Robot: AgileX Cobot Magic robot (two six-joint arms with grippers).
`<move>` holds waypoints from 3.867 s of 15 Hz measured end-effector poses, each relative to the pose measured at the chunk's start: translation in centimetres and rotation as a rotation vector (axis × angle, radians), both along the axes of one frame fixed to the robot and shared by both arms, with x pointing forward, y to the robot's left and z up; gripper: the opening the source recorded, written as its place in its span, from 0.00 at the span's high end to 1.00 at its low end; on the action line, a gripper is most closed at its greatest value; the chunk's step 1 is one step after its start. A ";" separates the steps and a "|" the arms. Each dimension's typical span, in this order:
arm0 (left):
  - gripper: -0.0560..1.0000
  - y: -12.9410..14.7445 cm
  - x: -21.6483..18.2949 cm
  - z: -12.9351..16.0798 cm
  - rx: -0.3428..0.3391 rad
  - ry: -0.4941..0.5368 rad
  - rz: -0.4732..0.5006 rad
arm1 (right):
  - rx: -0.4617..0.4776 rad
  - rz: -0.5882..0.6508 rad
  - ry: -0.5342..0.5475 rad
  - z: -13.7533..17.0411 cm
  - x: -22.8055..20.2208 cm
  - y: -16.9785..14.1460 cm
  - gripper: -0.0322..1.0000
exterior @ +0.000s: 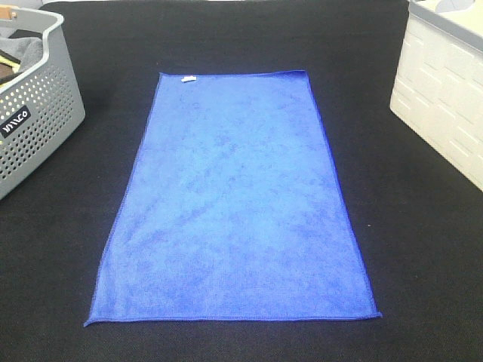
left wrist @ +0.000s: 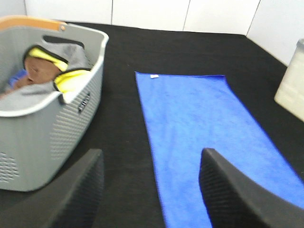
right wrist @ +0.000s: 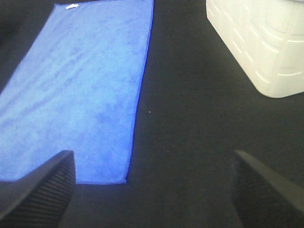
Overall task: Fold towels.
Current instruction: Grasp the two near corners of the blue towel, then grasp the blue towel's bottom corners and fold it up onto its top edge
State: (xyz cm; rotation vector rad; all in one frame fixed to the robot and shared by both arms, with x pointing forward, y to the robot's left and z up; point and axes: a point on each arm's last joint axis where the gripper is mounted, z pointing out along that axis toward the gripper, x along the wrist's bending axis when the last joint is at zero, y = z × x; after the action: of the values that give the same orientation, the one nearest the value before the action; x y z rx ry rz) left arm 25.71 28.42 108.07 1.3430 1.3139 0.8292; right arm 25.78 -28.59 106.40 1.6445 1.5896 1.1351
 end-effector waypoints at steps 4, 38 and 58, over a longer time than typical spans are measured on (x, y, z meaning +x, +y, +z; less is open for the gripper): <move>0.40 -1.2 6.3 -1.4 -0.205 0.316 -0.049 | 0.112 -0.026 0.234 -0.7 4.7 0.5 0.19; 0.94 -8.6 23.5 -23.4 -0.227 1.104 -0.339 | 0.295 0.261 0.951 -21.0 23.2 7.0 0.97; 0.94 -8.2 22.7 -16.1 -0.190 1.002 -0.331 | 0.262 0.339 0.765 -11.4 23.9 7.3 0.97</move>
State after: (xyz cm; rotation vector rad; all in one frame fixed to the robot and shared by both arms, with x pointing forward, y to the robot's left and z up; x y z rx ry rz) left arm 48.45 20.24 91.98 1.8297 1.7636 -0.2704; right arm 49.67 -21.31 94.95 2.2090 2.3416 0.9446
